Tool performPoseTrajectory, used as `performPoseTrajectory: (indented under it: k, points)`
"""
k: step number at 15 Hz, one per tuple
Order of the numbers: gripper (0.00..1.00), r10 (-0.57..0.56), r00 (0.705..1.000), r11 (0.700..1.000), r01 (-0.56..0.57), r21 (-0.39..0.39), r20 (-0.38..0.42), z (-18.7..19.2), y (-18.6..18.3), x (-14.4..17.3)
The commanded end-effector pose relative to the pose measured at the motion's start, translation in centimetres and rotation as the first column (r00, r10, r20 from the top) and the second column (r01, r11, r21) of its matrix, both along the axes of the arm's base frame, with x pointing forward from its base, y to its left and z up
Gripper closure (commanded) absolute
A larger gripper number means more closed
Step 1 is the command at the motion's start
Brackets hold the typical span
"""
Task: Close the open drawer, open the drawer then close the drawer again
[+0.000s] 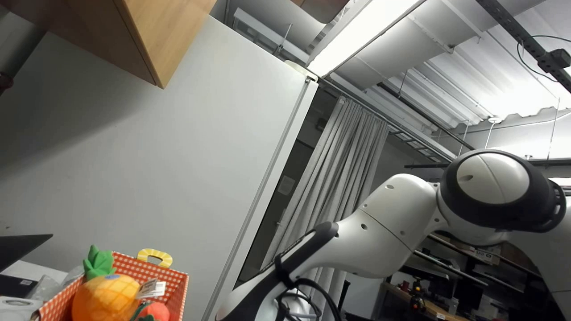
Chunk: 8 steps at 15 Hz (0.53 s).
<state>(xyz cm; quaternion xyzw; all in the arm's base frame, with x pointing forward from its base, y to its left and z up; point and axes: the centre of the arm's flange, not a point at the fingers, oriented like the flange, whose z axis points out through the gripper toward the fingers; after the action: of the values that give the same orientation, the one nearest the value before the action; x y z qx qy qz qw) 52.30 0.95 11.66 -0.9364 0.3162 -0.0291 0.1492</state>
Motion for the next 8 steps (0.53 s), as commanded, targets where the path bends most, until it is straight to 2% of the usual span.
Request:
performPoseTrajectory:
  k: [1,8]
  points:
    - [0.0,-0.01,1.0,1.0,0.009,-0.03,-0.001,-0.9,-1.8,-0.4]
    - [0.0,0.019,1.0,0.997,-0.02,-0.072,-0.004,0.3,-4.8,-1.6]
